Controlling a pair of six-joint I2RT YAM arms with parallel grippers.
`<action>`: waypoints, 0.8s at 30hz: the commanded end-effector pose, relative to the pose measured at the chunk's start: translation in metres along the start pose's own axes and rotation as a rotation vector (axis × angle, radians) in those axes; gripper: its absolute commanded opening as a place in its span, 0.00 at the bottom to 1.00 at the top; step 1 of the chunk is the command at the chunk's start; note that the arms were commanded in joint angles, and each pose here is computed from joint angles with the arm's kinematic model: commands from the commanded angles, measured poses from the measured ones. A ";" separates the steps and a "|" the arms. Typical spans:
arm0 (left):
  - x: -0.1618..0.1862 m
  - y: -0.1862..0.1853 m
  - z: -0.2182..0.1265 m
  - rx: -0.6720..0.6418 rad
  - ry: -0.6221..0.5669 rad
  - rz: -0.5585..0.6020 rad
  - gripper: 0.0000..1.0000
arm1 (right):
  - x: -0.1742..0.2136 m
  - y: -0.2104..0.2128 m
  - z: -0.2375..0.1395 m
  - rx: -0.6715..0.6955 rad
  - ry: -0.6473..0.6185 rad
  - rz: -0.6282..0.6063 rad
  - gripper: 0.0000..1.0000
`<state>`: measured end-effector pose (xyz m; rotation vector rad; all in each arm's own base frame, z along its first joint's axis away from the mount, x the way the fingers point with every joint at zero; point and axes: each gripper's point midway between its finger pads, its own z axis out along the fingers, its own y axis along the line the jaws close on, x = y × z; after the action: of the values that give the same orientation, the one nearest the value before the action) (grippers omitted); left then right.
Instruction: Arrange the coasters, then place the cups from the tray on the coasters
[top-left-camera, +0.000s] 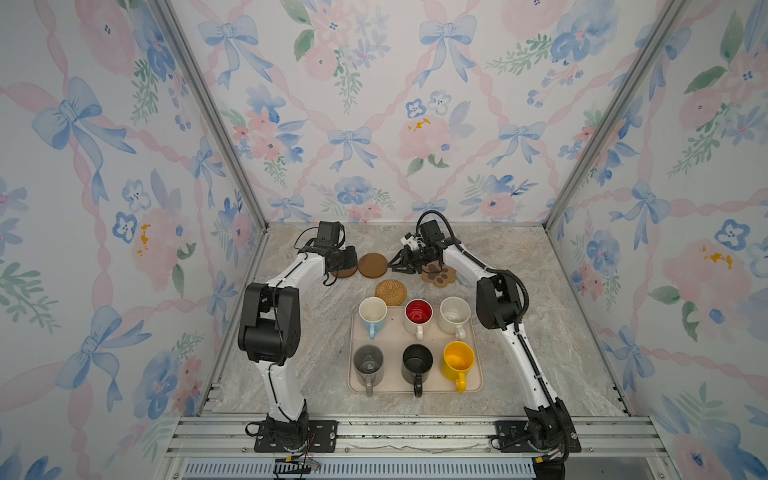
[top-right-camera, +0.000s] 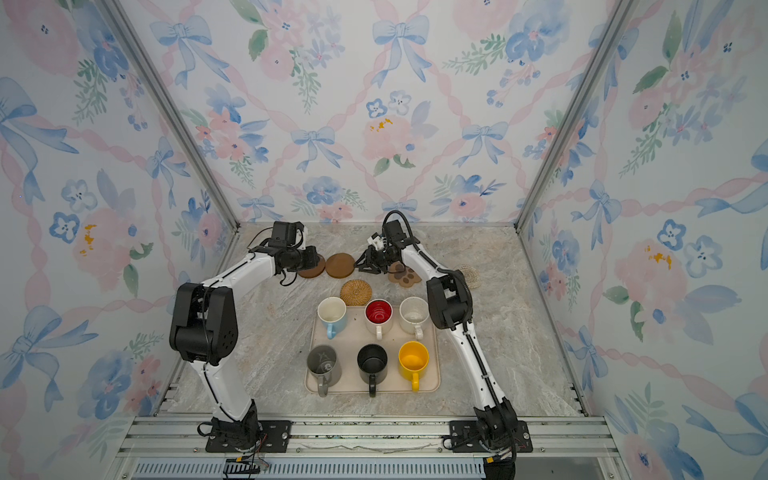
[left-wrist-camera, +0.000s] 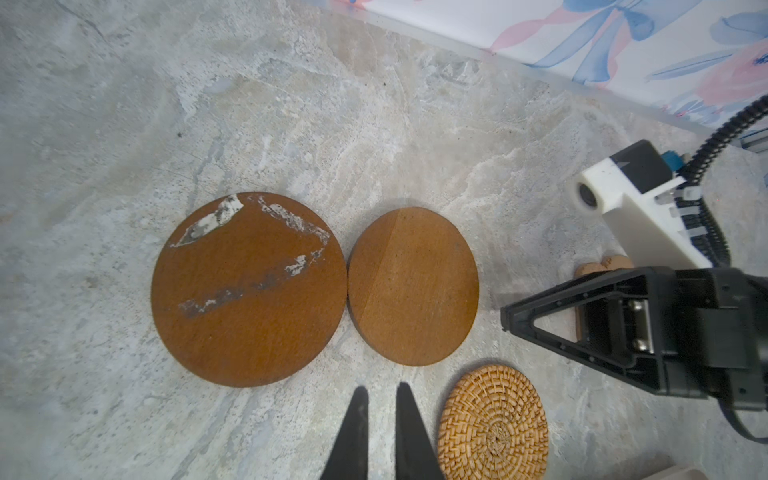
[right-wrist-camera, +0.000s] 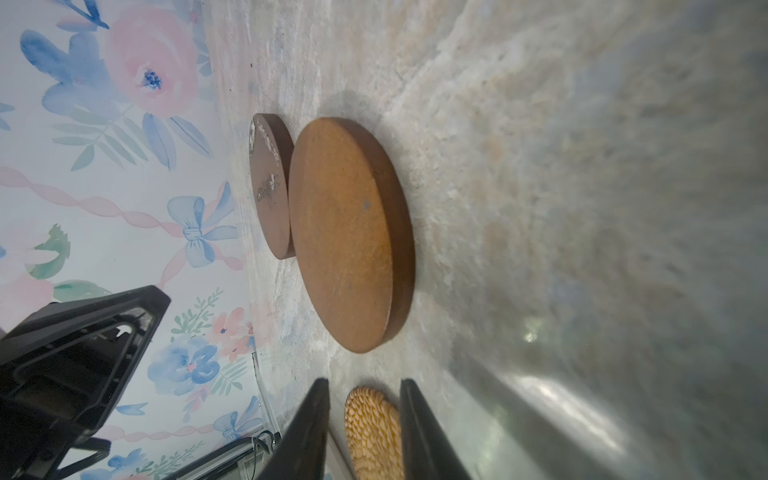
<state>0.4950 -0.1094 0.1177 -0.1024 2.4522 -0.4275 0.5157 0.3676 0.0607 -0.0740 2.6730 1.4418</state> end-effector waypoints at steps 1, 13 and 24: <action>-0.006 -0.004 -0.016 0.018 -0.032 0.022 0.12 | -0.011 0.033 -0.041 0.003 -0.060 -0.090 0.33; -0.004 -0.007 -0.036 0.025 -0.055 0.035 0.12 | 0.053 0.012 -0.052 0.251 0.133 -0.219 0.00; 0.011 0.001 -0.055 -0.007 -0.067 0.042 0.13 | 0.100 -0.001 -0.038 0.351 0.274 -0.283 0.00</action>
<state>0.4563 -0.1009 0.1428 -0.0817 2.4149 -0.4101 0.4260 0.3397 0.0593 -0.5540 2.9235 0.9762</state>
